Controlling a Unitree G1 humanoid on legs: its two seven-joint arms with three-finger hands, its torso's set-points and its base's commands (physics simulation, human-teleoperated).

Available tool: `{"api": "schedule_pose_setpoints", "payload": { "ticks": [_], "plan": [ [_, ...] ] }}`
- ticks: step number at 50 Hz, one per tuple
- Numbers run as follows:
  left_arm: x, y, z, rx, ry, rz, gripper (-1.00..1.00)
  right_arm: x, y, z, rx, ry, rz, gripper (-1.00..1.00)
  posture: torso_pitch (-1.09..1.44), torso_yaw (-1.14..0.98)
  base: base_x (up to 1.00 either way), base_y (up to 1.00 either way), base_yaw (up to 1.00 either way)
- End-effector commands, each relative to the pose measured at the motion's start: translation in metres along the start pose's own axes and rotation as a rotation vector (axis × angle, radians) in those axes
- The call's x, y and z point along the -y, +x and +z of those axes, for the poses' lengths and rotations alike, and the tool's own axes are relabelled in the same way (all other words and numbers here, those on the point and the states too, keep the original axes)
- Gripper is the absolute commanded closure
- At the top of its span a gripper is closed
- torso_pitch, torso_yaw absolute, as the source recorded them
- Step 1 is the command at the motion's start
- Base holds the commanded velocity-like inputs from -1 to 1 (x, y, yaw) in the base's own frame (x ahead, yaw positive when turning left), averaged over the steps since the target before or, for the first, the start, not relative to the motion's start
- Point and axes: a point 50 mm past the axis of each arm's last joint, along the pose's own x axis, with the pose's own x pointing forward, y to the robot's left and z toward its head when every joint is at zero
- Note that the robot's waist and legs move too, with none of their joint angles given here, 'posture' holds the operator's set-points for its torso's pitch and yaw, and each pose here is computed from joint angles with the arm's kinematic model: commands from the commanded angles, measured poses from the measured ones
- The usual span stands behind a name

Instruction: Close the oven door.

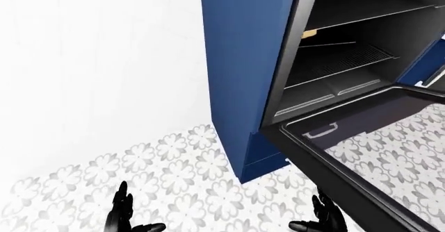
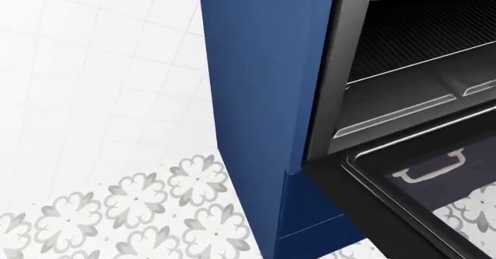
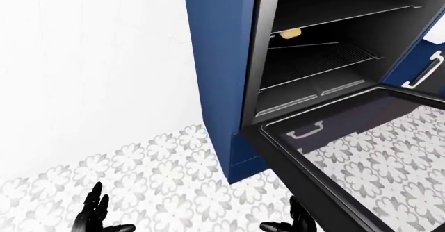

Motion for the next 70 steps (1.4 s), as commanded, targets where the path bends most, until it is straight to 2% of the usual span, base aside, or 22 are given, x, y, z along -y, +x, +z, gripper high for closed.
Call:
{"api": "schedule_pose_setpoints", "payload": {
  "ticks": [1,2,3,7,11,12,14,16,17,18,19,20,22,24,31,34,38,43,49,54,64,70],
  "plan": [
    [-0.004,0.006,0.013,0.069,0.021,0.004,-1.0,0.012,0.007,0.017,0.078,0.063,-0.096,-1.0,0.0,0.0,0.0,0.0,0.0],
    [-0.005,0.006,0.013,0.069,0.021,0.004,-1.0,0.024,0.009,0.017,0.062,0.21,-0.177,-1.0,0.0,0.0,0.0,0.0,0.0],
    [-0.005,0.006,0.013,0.069,0.021,0.004,-1.0,0.031,0.007,0.014,0.056,0.297,-0.202,-1.0,0.0,0.0,0.0,0.0,0.0],
    [-0.004,0.006,0.012,0.068,0.023,0.004,-1.0,0.037,-0.004,0.003,0.035,0.318,-0.243,-1.0,0.0,0.0,0.0,0.0,0.0],
    [-0.005,0.006,0.013,0.069,0.024,0.007,-1.0,0.035,-0.005,-0.002,0.016,0.352,-0.239,-1.0,0.0,0.0,0.0,0.0,0.0],
    [-0.005,0.006,0.013,0.069,0.025,0.007,-1.0,0.035,-0.005,-0.004,0.004,0.385,-0.241,-1.0,0.0,0.0,0.0,0.0,0.0],
    [-0.005,0.005,0.013,0.071,0.023,0.012,-1.0,0.043,-0.008,-0.006,0.033,0.527,-0.311,-1.0,0.0,0.0,0.0,0.0,0.0],
    [-0.005,0.005,0.013,0.071,0.016,0.012,-1.0,0.044,-0.011,-0.009,0.044,0.576,-0.316,-1.0,0.0,0.0,0.0,0.0,0.0],
    [-0.005,0.006,0.013,0.071,0.015,0.01,-1.0,0.045,-0.013,-0.013,0.027,0.619,-0.336,-1.0,0.0,0.0,0.0,0.0,0.0],
    [-0.005,0.006,0.013,0.072,0.015,0.01,-1.0,0.048,-0.016,-0.013,0.062,0.657,-0.367,-1.0,0.0,0.0,0.0,0.0,0.0],
    [-0.005,0.006,0.013,0.072,0.015,0.009,-1.0,0.049,-0.017,-0.015,0.056,0.674,-0.379,-1.0,0.0,0.0,0.0,0.0,0.0],
    [-0.005,0.006,0.013,0.072,0.014,0.011,-1.0,0.051,-0.019,-0.019,0.038,0.755,-0.397,-1.0,0.0,0.0,0.0,0.0,0.0],
    [-0.006,0.005,0.013,0.071,0.02,0.019,-1.0,0.054,-0.021,-0.022,0.036,0.807,-0.406,-1.0,0.0,0.0,0.0,0.0,0.0],
    [-0.007,0.005,0.013,0.07,0.023,0.024,-1.0,0.06,-0.023,-0.023,0.056,0.901,-0.443,-1.0,0.0,0.0,0.0,0.0,0.0],
    [-0.006,0.006,0.014,0.075,0.016,0.017,-1.0,0.084,-0.041,-0.026,0.202,1.036,-0.643,-1.0,0.0,0.0,0.0,0.0,0.0],
    [-0.006,0.007,0.014,0.076,0.016,0.016,-1.0,0.092,-0.041,-0.022,0.236,1.09,-0.668,-1.0,0.0,0.0,0.0,0.0,0.0],
    [-0.007,0.008,0.016,0.081,0.015,0.018,-1.0,0.108,-0.043,-0.013,0.32,1.133,-0.678,-1.0,0.0,0.0,0.0,0.0,0.0],
    [-0.005,0.008,0.015,0.078,0.016,0.013,-1.0,0.139,-0.062,-0.007,0.415,1.153,-0.718,-1.0,0.0,0.0,0.0,0.0,0.0],
    [-0.006,0.007,0.015,0.078,0.016,0.016,-1.0,0.16,-0.077,-0.002,0.481,1.154,-0.743,-1.0,0.0,0.0,0.0,0.0,0.0],
    [-0.005,0.007,0.014,0.077,0.018,0.016,-1.0,0.168,-0.085,0.0,0.532,1.158,-0.772,-1.0,0.0,0.0,0.0,0.0,0.0],
    [-0.006,0.007,0.014,0.076,0.017,0.017,-1.0,0.193,-0.077,0.044,0.697,1.151,-0.706,-1.0,0.0,0.0,0.0,0.0,0.0],
    [-0.006,0.007,0.014,0.076,0.016,0.017,-1.0,0.201,-0.071,0.067,0.756,1.115,-0.657,-1.0,0.0,0.0,0.0,0.0,0.0]
  ]
}}
